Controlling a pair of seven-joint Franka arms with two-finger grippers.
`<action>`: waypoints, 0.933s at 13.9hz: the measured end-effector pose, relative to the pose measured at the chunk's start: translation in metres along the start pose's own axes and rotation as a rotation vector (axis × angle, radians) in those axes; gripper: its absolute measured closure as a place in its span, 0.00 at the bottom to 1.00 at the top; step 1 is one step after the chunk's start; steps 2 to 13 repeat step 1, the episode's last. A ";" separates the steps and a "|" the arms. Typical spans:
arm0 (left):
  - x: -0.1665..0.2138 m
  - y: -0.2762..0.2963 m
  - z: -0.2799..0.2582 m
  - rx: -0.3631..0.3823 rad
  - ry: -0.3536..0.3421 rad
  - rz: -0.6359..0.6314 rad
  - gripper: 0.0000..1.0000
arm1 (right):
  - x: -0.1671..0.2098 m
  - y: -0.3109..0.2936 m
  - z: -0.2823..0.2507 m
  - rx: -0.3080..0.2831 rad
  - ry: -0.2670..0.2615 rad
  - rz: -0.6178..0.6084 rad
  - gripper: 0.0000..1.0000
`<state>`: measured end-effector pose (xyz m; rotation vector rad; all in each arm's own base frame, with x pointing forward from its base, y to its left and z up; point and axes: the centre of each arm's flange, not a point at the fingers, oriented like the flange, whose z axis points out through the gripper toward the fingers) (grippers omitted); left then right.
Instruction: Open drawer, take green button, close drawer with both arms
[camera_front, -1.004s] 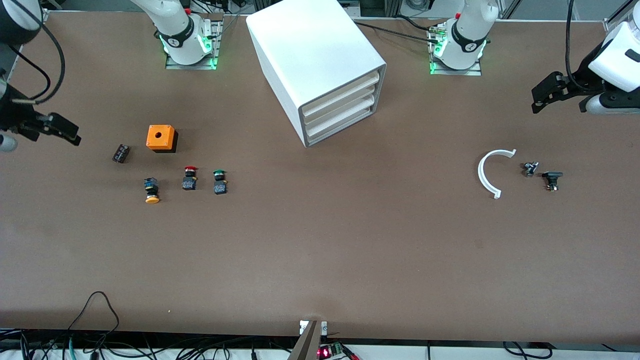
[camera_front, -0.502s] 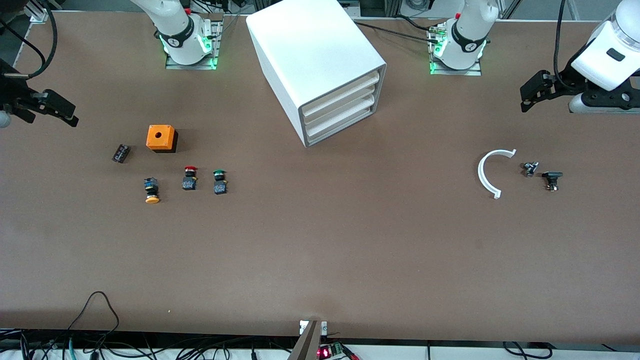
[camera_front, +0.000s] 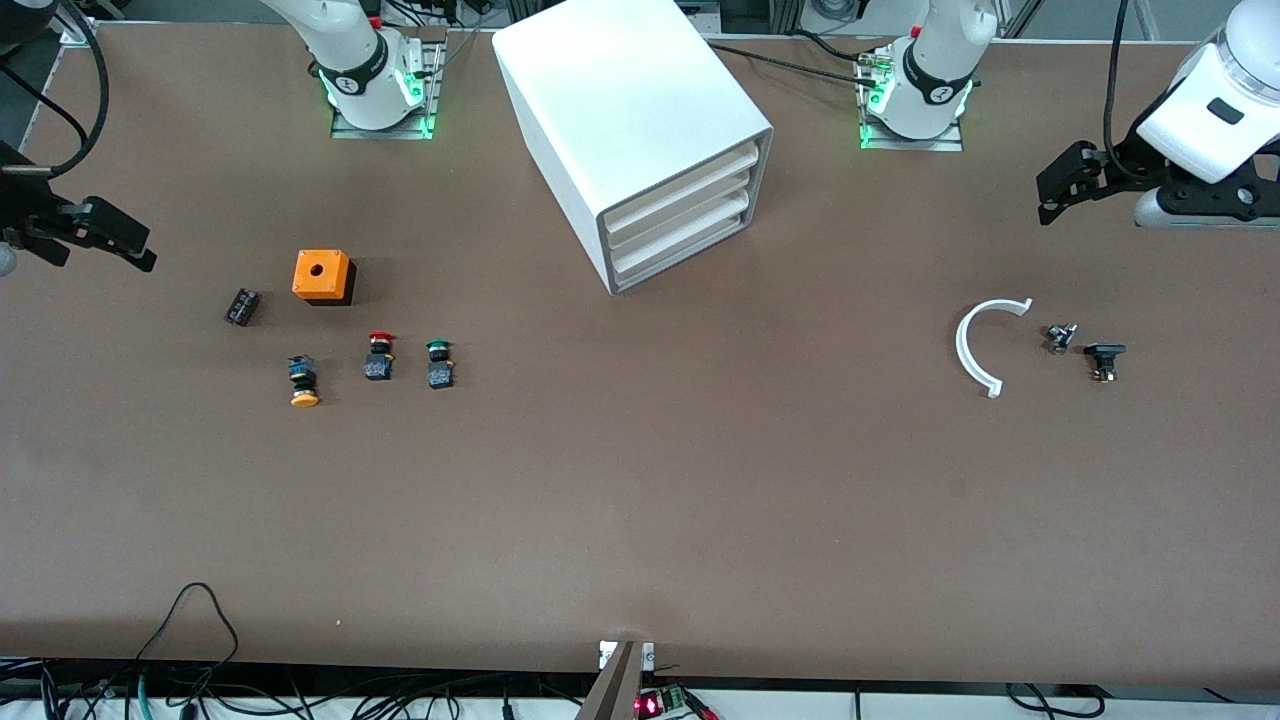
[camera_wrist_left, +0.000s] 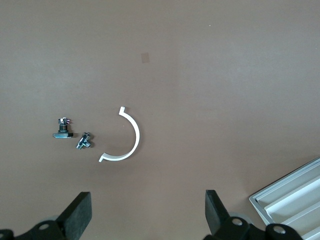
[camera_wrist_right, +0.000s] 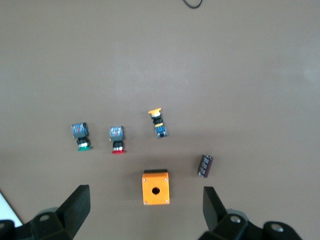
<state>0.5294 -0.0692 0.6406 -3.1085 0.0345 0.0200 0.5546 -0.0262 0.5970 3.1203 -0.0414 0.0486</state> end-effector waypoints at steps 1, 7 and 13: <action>0.000 0.000 0.000 0.000 0.000 0.000 0.00 | -0.001 0.000 0.000 0.000 -0.012 -0.015 0.00; 0.000 0.000 0.000 0.000 0.000 0.000 0.00 | -0.001 0.000 0.000 0.000 -0.012 -0.015 0.00; 0.000 0.000 0.000 0.000 0.000 0.000 0.00 | -0.001 0.000 0.000 0.000 -0.012 -0.015 0.00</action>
